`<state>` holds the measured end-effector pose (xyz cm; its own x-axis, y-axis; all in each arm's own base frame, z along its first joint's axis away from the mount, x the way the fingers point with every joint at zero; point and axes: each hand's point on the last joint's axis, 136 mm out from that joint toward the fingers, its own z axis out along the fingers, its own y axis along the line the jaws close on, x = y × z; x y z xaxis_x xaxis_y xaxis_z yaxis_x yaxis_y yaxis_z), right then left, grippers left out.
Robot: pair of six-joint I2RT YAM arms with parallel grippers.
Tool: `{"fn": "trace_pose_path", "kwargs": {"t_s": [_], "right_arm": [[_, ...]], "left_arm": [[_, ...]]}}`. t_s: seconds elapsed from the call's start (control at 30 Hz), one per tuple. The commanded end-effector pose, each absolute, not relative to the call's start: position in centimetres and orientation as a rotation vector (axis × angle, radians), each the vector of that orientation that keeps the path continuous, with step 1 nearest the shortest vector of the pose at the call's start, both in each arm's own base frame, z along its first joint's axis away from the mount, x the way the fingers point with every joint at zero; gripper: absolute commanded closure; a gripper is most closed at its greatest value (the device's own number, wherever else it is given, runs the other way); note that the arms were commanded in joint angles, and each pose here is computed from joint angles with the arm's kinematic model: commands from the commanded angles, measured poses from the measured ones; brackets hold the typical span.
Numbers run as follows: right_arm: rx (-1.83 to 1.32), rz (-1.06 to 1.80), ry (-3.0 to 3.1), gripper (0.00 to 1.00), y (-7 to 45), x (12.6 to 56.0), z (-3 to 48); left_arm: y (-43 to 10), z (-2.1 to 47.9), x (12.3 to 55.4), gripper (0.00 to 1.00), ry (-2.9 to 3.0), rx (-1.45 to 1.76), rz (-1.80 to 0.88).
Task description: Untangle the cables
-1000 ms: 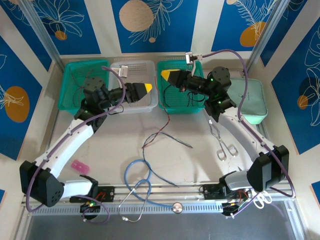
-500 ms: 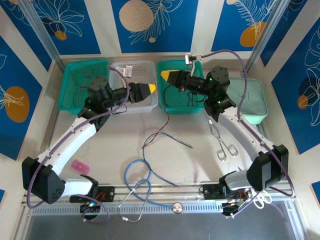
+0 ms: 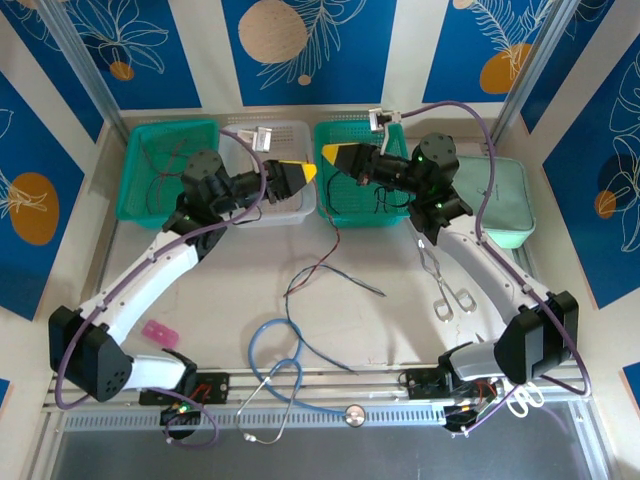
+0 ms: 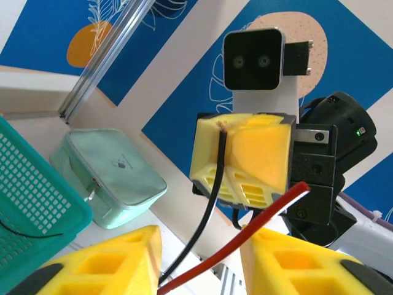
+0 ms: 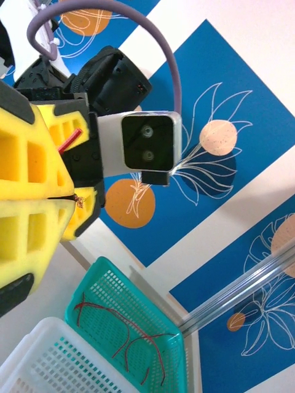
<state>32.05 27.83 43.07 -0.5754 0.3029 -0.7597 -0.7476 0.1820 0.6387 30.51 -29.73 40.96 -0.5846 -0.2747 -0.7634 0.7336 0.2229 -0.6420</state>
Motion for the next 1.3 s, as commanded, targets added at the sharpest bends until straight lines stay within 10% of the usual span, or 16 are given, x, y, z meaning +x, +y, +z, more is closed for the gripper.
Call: {"fn": "trace_pose_path", "kwargs": {"t_s": [0.0,0.23,1.27], "right_arm": [[-0.46,1.503,1.571,1.0,27.3,30.5,44.0],[-0.45,1.406,1.573,1.0,25.6,29.5,44.6],[0.196,0.538,1.458,1.0,3.2,26.6,50.1]], "left_arm": [[-30.1,41.8,30.7,0.64,1.598,0.444,-1.514],[-29.8,42.3,31.1,1.0,1.587,0.436,-1.476],[-8.5,42.6,36.4,1.0,1.678,-0.143,-0.718]]}}
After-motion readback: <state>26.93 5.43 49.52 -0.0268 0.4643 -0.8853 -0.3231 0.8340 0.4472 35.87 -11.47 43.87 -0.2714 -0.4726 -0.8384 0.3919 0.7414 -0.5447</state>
